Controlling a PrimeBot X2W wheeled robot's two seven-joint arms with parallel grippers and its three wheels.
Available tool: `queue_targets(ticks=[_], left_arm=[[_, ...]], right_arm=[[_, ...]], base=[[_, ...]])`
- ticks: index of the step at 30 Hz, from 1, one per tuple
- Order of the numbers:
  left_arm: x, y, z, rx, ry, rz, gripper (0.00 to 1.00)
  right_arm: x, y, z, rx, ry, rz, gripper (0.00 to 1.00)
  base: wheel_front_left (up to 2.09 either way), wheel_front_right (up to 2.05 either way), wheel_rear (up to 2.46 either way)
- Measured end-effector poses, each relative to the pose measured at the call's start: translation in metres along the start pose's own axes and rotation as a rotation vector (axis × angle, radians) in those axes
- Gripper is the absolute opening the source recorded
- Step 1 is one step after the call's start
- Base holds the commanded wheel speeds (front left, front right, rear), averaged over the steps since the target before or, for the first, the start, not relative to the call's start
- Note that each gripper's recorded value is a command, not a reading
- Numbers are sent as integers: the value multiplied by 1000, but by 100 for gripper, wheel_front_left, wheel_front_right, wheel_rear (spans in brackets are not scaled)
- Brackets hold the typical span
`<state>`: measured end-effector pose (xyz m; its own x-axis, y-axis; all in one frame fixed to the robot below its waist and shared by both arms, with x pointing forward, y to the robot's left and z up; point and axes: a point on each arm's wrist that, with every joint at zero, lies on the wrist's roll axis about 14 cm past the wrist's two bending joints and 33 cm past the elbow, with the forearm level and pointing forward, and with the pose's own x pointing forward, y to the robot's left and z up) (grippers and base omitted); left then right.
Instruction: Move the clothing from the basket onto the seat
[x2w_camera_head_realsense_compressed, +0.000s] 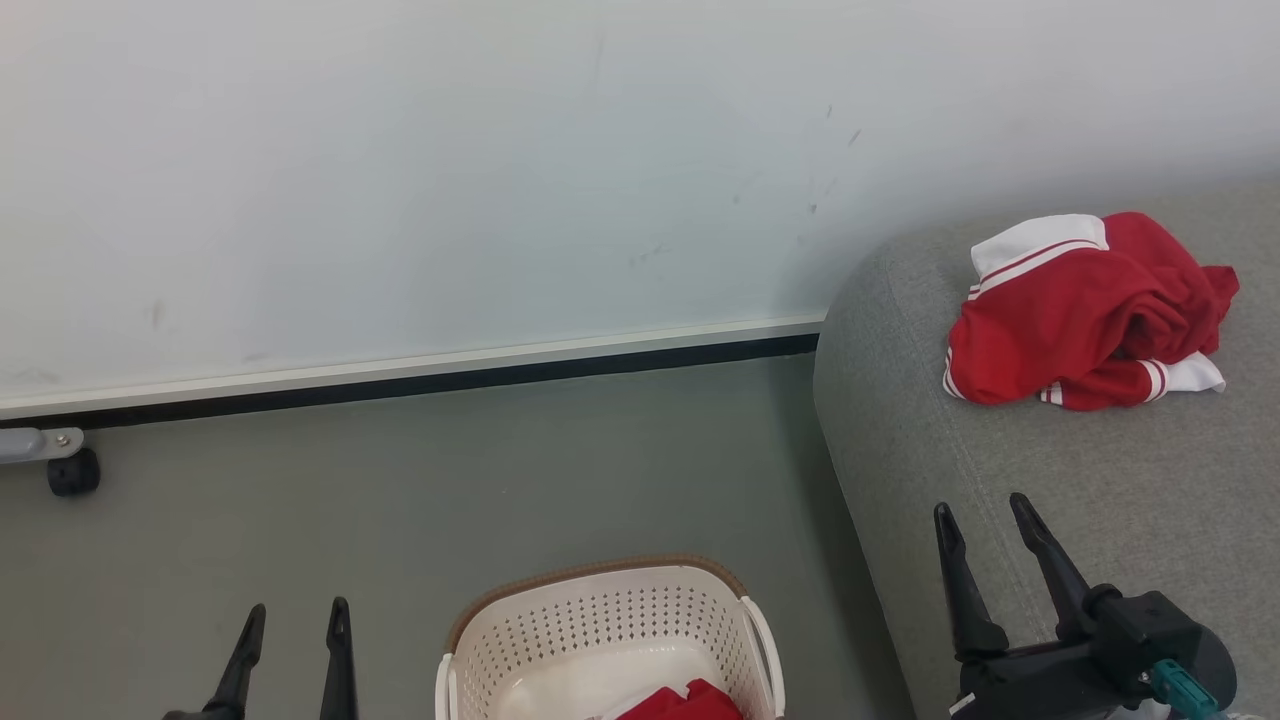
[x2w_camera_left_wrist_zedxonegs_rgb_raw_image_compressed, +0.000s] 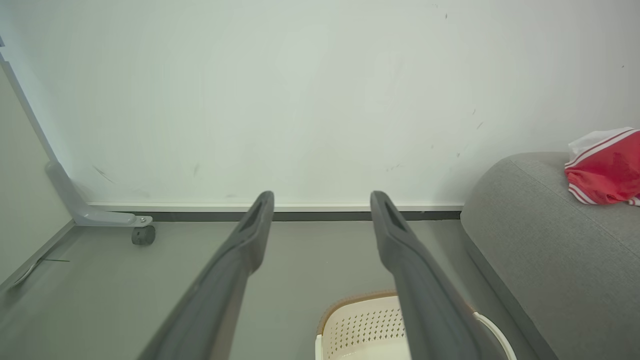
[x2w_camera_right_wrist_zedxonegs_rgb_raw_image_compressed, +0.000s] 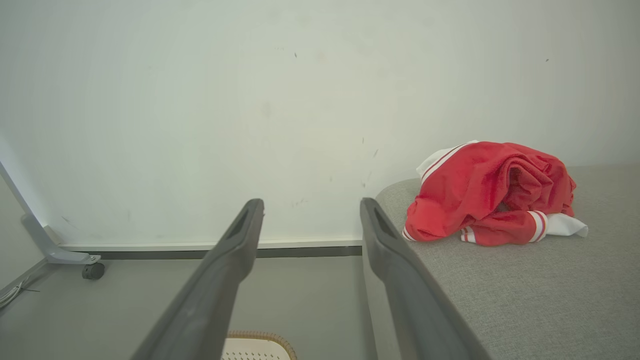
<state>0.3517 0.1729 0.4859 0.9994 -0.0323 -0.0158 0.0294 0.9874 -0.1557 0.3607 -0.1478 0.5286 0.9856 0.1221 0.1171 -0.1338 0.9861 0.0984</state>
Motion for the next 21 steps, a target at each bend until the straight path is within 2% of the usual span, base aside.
queue_targets(ticks=[21], left_arm=[[-1,-1,-2,16,0,6,100]], right_arm=[[-3,-5,-3,-1,8,-18,100]], base=[[0,0,0]])
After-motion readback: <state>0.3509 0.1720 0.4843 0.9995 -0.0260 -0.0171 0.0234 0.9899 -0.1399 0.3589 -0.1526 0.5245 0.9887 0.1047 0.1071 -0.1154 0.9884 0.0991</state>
